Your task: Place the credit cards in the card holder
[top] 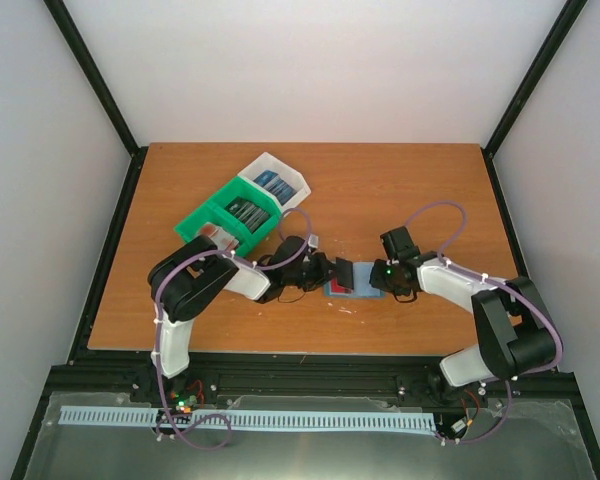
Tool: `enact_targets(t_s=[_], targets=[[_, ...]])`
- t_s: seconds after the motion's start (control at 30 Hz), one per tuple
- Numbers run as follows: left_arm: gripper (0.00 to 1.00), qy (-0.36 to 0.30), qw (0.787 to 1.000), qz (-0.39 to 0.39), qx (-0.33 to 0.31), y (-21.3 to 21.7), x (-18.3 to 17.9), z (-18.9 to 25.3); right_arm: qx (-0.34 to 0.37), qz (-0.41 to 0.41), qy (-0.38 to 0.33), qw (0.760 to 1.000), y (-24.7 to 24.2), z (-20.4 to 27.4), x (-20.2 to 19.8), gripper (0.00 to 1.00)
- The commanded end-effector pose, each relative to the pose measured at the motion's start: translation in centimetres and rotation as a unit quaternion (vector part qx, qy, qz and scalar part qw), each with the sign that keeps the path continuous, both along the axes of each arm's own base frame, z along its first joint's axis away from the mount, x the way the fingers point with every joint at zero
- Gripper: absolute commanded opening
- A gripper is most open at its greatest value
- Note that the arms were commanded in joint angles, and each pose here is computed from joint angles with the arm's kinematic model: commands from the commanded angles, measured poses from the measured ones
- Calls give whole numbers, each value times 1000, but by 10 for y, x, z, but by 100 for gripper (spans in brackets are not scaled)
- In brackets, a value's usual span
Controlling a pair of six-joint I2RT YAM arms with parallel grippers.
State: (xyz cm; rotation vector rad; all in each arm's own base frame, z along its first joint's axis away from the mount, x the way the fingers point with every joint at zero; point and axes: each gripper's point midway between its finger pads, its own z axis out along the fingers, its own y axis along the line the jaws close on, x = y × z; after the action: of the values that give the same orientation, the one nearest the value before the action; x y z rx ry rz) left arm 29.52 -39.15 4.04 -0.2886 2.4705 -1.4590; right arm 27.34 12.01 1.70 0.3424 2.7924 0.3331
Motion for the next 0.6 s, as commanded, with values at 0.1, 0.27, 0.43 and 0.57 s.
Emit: enact_targets(t_s=[0.1, 0.27, 0.43, 0.57], targets=[[1, -9, 1000, 14, -19, 1, -4, 8, 57, -22, 67, 996, 7, -21, -41, 29], [1, -16, 999, 15, -40, 5, -8, 14, 79, -31, 66, 994, 10, -16, -47, 28], [1, -26, 998, 9, -53, 3, -9, 21, 81, -29, 68, 994, 10, -17, -50, 28], [1, -23, 997, -1, -70, -1, -12, 23, 85, -29, 69, 994, 11, -19, -50, 28]])
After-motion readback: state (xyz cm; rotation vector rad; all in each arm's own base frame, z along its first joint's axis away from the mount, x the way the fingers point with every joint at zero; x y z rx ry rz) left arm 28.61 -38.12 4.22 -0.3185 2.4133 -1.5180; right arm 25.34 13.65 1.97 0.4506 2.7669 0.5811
